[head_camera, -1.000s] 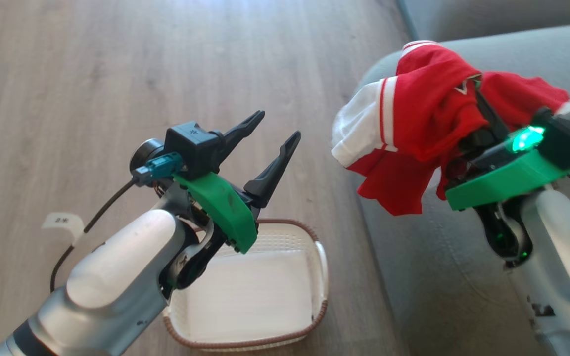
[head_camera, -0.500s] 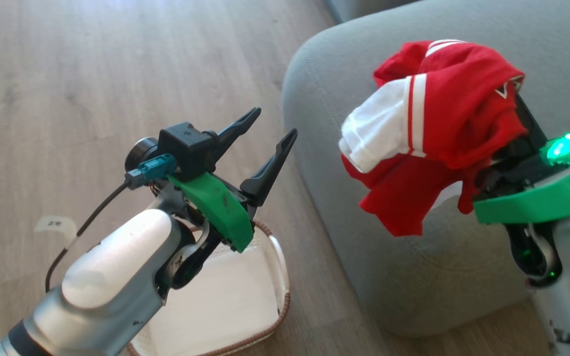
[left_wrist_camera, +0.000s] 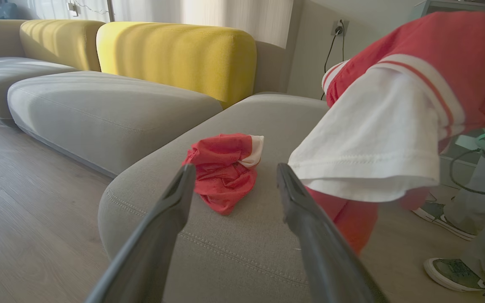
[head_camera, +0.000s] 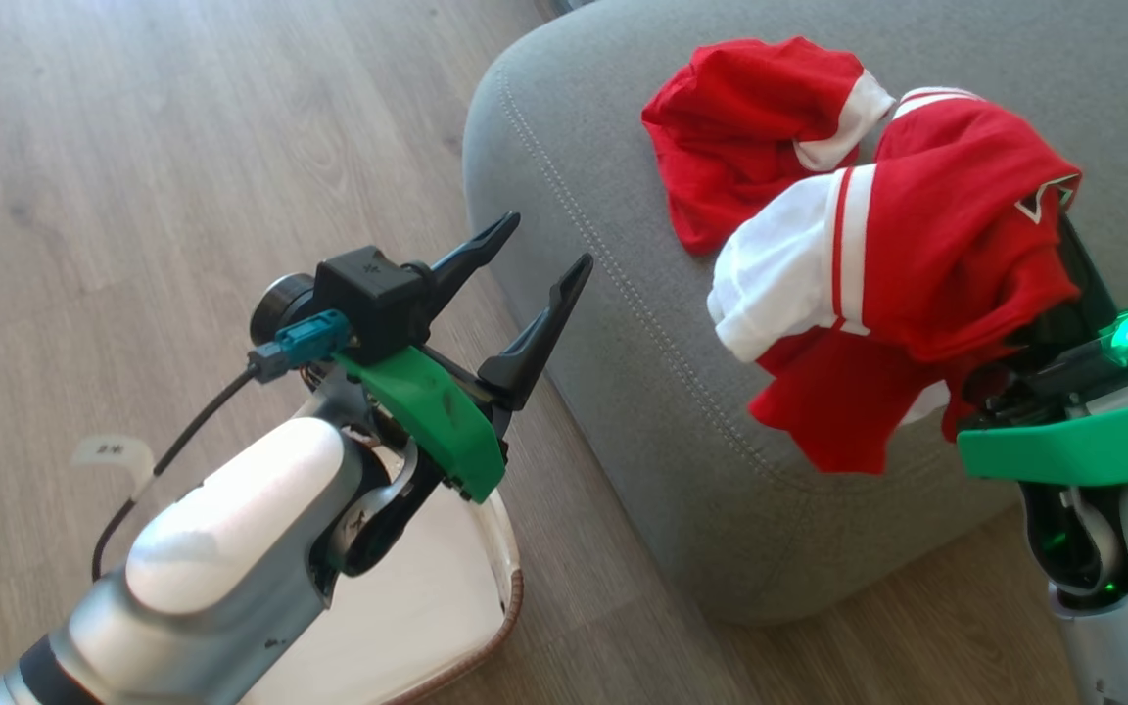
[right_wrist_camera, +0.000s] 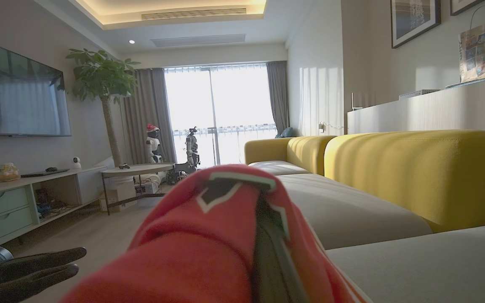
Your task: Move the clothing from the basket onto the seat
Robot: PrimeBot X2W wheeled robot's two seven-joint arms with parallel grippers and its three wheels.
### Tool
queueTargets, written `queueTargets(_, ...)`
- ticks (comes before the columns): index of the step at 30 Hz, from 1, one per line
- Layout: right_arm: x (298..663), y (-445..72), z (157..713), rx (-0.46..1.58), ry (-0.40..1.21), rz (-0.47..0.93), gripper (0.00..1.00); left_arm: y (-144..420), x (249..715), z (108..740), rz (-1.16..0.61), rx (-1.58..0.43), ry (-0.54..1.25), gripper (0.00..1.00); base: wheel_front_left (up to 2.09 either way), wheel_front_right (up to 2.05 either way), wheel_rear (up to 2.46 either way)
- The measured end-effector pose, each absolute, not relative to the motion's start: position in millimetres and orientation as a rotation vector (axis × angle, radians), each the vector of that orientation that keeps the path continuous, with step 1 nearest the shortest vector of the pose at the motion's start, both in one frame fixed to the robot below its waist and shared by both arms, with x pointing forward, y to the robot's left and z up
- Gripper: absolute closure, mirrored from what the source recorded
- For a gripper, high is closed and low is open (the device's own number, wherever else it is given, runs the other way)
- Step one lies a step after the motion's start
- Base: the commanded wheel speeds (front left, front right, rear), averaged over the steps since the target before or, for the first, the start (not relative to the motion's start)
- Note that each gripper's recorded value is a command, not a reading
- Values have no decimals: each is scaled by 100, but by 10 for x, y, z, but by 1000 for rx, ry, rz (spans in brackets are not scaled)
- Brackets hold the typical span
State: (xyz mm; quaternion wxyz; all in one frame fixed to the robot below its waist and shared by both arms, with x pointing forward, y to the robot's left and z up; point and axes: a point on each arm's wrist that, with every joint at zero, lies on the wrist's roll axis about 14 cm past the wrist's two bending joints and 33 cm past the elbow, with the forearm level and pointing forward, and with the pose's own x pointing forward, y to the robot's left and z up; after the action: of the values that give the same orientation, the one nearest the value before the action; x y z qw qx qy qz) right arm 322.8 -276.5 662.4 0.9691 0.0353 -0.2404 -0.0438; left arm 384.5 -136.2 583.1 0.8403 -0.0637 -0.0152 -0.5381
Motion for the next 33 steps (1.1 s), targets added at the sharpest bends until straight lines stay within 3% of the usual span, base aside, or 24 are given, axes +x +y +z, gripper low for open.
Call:
queueTargets(16, 3313, -2829, 6618, 27, -457, -105, 100, -1396, 3876, 5678, -1152, -153, 7, 0, 0, 0, 0)
queueTargets(33, 4292, -3412, 6709, -83, -364, -110, 100, -1230, 4212, 5405, -1118, -167, 60, 0, 0, 0, 0)
